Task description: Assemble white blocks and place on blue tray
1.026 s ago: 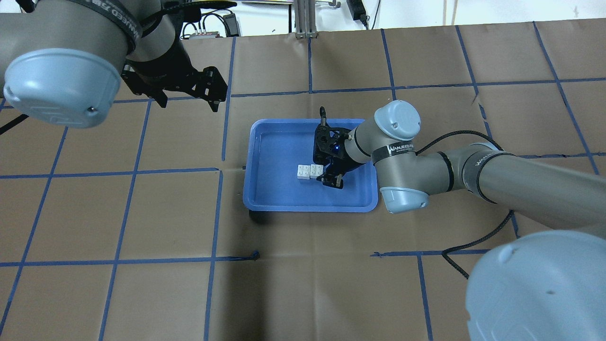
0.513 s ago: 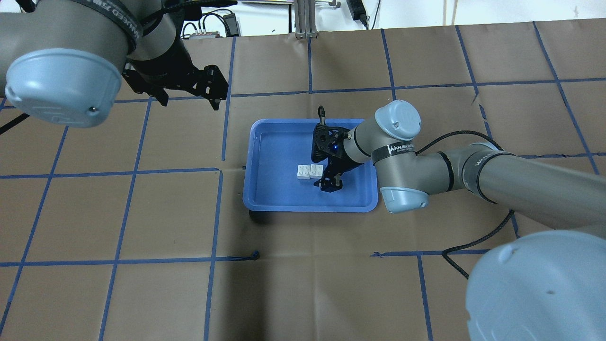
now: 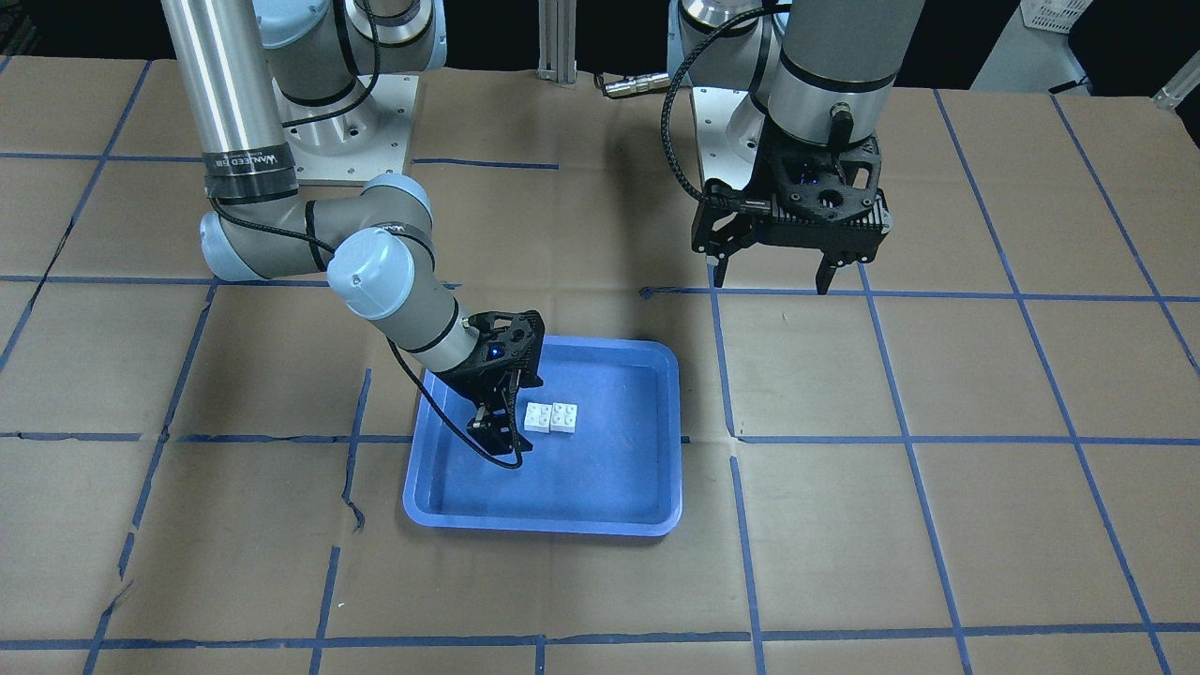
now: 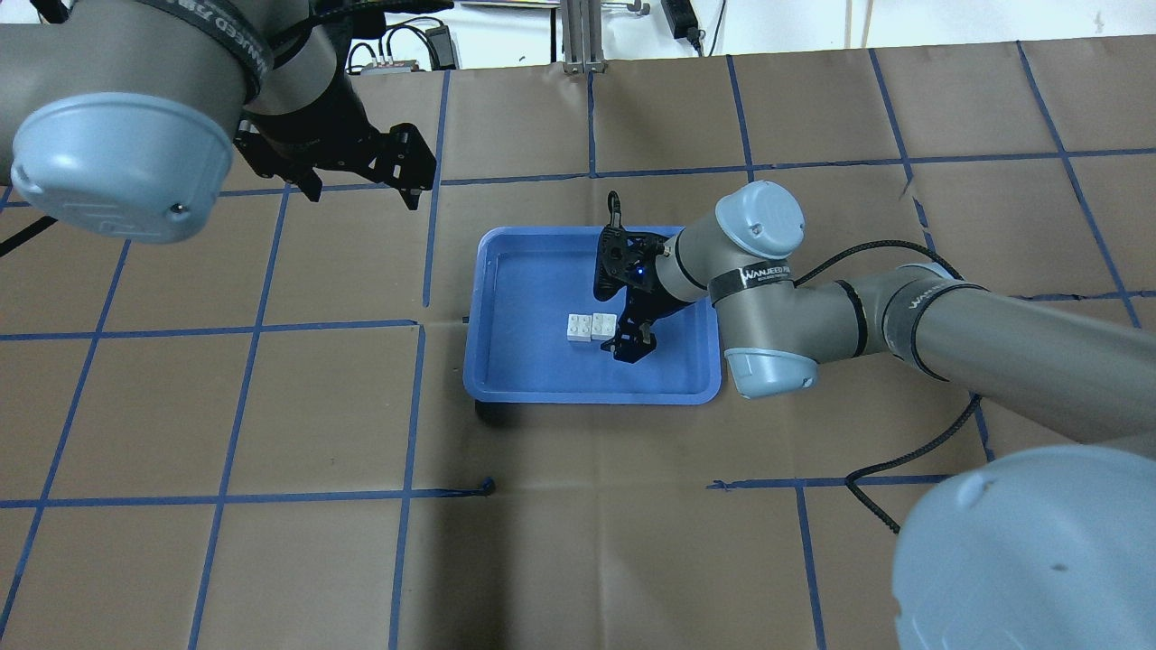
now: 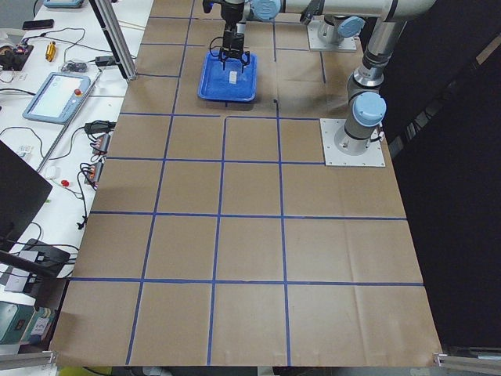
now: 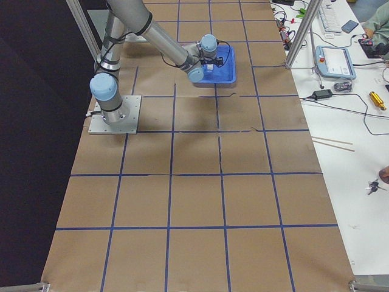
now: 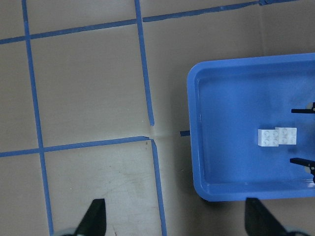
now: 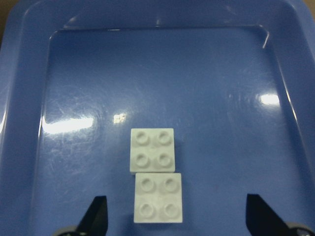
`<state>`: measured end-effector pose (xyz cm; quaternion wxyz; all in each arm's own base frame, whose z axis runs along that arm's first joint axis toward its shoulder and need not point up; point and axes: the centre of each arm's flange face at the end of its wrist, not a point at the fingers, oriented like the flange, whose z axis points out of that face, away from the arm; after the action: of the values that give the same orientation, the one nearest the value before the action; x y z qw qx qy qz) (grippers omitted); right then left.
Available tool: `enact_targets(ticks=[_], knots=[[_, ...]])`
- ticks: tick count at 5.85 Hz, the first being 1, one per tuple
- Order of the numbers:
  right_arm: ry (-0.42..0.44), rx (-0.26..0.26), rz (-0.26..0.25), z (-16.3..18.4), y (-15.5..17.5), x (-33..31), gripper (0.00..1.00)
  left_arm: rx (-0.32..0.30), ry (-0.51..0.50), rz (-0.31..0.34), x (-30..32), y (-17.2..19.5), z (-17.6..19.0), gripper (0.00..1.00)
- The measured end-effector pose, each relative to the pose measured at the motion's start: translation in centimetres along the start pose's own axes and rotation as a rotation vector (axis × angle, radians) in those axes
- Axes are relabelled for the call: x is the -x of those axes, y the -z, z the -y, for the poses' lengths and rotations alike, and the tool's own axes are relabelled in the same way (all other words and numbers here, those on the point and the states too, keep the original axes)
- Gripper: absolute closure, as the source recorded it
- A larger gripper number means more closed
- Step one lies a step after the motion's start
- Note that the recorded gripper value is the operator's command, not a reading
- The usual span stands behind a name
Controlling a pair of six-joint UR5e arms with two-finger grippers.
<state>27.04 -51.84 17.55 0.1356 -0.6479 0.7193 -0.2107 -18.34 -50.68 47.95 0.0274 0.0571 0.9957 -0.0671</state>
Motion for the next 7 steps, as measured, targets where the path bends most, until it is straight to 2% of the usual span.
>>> enact_targets(ticks=[3, 5, 7], knots=[[-0.009, 0.045, -0.032, -0.3, 1.0, -0.9, 0.0, -0.004, -0.003, -0.003, -0.2, 0.1, 0.0, 0.01], [-0.029, 0.065, -0.029, 0.0, 3.1, -1.9, 0.0, -0.004, -0.003, -0.003, -0.2, 0.1, 0.0, 0.01], [-0.083, 0.143, -0.018, -0.1, 7.2, -4.9, 0.0, -0.005, -0.003, -0.003, -0.2, 0.1, 0.0, 0.01]])
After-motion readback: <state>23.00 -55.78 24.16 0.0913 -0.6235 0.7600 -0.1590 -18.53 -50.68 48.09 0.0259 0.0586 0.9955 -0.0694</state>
